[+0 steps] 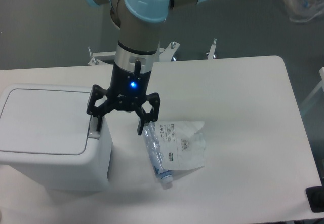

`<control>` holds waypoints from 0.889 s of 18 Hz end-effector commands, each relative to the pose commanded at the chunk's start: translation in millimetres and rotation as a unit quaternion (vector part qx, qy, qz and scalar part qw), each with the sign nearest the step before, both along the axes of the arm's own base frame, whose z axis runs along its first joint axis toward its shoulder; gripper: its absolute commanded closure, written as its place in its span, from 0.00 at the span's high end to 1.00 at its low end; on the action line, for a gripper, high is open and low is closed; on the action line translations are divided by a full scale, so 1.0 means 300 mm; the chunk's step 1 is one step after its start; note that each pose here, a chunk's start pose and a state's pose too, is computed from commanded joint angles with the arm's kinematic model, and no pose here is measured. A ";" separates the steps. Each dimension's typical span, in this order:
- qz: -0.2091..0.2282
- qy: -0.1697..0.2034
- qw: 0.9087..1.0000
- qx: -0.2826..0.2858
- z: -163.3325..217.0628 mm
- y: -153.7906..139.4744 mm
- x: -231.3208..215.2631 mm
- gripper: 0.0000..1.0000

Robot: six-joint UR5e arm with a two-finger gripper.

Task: Open the trash can
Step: 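Press down on the grey lid tab with the gripper to pop the lid open, then lift the gripper up and away from the opened trash can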

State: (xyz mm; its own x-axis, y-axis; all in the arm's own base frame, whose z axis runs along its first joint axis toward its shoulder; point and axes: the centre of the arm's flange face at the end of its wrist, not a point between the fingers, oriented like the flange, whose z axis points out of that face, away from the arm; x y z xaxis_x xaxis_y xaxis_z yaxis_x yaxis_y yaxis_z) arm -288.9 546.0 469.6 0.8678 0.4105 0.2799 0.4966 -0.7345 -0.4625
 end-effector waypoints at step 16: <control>0.086 0.072 0.994 0.005 0.178 -0.220 -0.280 1.00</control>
